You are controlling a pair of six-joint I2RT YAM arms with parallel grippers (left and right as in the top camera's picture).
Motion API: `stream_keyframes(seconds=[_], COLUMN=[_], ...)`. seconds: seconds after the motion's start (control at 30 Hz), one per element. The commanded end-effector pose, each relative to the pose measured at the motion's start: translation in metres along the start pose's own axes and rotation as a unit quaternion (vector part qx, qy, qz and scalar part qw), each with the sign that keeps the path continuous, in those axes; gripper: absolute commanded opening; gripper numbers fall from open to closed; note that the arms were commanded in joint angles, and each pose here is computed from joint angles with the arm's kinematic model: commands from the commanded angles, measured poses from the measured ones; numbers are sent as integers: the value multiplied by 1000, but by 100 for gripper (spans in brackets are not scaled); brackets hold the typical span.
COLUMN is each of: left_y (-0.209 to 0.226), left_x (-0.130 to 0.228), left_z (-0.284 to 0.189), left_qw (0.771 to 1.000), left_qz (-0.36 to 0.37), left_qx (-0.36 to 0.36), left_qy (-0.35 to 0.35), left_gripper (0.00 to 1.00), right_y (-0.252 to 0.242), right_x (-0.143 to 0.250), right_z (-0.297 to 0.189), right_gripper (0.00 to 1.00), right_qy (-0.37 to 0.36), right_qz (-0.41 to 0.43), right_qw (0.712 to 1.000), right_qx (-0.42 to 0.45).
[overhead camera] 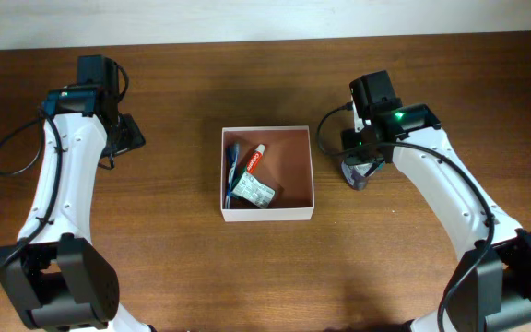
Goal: Pack container
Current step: 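Lower the right gripper around the clear bottle's neck, then close the right gripper on the clear bottle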
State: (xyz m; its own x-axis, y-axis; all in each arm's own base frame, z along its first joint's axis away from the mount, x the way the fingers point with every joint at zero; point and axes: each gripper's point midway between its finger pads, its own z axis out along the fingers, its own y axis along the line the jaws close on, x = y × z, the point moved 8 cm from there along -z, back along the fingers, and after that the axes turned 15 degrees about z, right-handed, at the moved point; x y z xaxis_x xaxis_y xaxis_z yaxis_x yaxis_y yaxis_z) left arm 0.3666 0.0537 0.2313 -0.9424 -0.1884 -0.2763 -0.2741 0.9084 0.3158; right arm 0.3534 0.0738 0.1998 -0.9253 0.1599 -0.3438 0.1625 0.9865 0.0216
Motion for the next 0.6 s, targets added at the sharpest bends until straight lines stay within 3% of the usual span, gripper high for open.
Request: stream_keyframes(seconds=[0.0,0.57], left_y=[1,1], left_x=[-1,-1], left_z=[-3,-3], left_qw=[1000,1000], left_qz=[0,0], left_qx=[1,1], left_qy=[-4,-4], left_gripper=[99,100], right_y=[-5,-6], right_x=[1,2], right_z=[5,5], right_gripper=[42,24], right_qy=[2,5], right_qz=[-2,-2], right_qw=[1000,1000], right_qx=[17,18])
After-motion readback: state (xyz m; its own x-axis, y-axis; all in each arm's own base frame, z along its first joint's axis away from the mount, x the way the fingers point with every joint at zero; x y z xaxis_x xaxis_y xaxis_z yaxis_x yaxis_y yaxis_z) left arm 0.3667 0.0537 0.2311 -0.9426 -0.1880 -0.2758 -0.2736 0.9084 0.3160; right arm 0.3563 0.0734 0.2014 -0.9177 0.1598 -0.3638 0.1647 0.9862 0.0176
